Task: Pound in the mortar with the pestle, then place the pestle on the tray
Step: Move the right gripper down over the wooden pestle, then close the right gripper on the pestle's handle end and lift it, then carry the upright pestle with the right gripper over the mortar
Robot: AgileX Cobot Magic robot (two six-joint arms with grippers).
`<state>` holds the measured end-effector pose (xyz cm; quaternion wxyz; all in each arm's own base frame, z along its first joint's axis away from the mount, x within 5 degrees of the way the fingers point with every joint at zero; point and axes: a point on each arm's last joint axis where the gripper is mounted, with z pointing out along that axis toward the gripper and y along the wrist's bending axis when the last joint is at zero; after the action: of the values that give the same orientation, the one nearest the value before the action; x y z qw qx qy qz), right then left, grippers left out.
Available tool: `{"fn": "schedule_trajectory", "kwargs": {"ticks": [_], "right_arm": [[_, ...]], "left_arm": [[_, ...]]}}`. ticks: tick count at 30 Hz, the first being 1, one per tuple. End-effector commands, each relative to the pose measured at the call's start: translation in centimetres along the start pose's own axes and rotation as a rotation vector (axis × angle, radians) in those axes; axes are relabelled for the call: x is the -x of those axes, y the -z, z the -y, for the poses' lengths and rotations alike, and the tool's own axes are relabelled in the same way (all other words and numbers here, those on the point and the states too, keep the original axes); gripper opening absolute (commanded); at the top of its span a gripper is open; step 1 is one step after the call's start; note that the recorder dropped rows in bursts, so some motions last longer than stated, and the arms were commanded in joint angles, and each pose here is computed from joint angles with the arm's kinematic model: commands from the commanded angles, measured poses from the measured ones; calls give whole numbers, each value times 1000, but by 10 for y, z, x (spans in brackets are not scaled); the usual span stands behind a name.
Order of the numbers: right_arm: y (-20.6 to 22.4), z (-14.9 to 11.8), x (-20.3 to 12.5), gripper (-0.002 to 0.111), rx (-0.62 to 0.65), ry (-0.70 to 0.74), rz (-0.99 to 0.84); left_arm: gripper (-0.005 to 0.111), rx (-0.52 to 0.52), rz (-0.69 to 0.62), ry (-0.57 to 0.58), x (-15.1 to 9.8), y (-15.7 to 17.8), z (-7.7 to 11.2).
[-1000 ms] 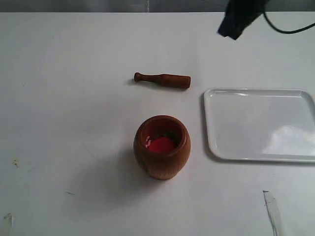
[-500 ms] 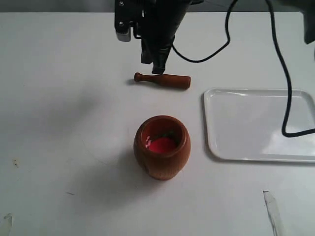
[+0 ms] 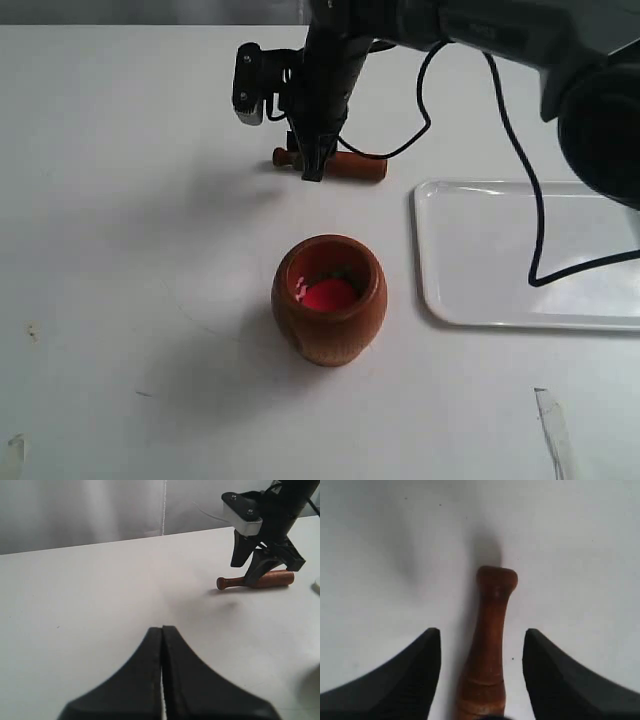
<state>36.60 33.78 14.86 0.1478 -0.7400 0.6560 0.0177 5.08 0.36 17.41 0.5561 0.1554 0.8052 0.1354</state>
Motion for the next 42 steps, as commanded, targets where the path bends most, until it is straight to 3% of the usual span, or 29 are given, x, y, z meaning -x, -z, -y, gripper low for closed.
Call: {"fn": "schedule_trajectory", "kwargs": {"ticks": [1,7,12,17,20,23,29,32,36,42], "right_arm": [[-9,6,0,48,-49,-26,17],[-20,6,-2,42,-58,-47,16],[-29,5,-4,26,-51,-45,0],[-30,6,-7,0,-76,-49,-41],[-27,13,-8,0,-151,-90,-56],[-1,26,2,0,-269,-201,64],[93,54,7,0,-449,-524,391],[132,55,-1,0,-533,-587,513],[172,38,-21,0,-690,-617,714],[190,-25,-57,0,-836,-577,901]], "left_arm": [[0,-8,7,12,0,0,1],[0,-8,7,12,0,0,1],[0,-8,7,12,0,0,1],[0,-8,7,12,0,0,1],[0,-8,7,12,0,0,1],[0,-8,7,12,0,0,1],[0,-8,7,12,0,0,1],[0,-8,7,12,0,0,1],[0,-8,7,12,0,0,1],[0,-8,7,12,0,0,1]]}}
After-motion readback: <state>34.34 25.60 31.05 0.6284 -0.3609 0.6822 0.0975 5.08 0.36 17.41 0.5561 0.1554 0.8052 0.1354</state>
